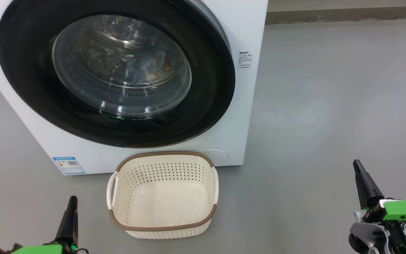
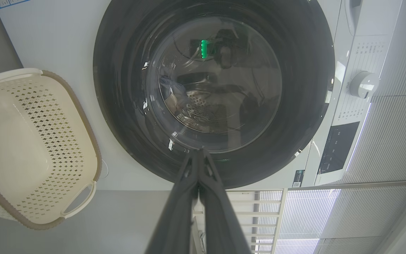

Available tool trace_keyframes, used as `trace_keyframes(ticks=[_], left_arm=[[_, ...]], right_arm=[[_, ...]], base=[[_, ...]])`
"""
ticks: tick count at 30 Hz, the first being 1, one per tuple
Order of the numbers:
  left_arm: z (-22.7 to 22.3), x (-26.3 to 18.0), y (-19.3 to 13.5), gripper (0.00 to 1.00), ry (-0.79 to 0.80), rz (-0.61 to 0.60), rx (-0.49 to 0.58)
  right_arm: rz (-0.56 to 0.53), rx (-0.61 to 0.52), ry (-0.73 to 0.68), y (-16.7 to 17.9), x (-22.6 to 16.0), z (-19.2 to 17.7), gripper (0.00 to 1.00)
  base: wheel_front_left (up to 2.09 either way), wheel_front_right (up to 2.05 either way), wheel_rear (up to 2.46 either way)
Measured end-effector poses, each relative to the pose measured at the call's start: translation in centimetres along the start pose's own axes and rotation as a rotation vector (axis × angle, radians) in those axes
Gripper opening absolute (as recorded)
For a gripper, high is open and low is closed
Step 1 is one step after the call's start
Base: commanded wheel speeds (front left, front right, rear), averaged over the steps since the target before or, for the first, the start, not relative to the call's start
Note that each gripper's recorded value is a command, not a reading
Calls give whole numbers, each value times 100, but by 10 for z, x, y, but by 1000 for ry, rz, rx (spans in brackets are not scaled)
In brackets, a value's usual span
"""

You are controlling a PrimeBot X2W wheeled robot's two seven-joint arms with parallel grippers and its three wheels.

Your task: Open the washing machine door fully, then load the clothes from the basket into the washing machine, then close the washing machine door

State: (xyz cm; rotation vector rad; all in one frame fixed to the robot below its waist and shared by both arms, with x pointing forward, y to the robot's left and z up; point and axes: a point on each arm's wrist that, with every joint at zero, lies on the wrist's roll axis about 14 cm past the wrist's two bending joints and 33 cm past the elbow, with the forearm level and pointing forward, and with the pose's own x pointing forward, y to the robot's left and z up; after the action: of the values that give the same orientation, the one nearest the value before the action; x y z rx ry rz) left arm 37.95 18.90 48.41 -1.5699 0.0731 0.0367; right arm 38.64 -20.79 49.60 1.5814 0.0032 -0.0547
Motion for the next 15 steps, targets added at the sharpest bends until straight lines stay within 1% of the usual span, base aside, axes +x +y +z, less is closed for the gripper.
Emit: trace_keyframes(ticks=[15], left_arm=[[0, 0, 0, 0, 0, 0, 0]], right_arm=[[0, 4, 0, 0, 0, -1, 0]], base=[[0, 0, 0]])
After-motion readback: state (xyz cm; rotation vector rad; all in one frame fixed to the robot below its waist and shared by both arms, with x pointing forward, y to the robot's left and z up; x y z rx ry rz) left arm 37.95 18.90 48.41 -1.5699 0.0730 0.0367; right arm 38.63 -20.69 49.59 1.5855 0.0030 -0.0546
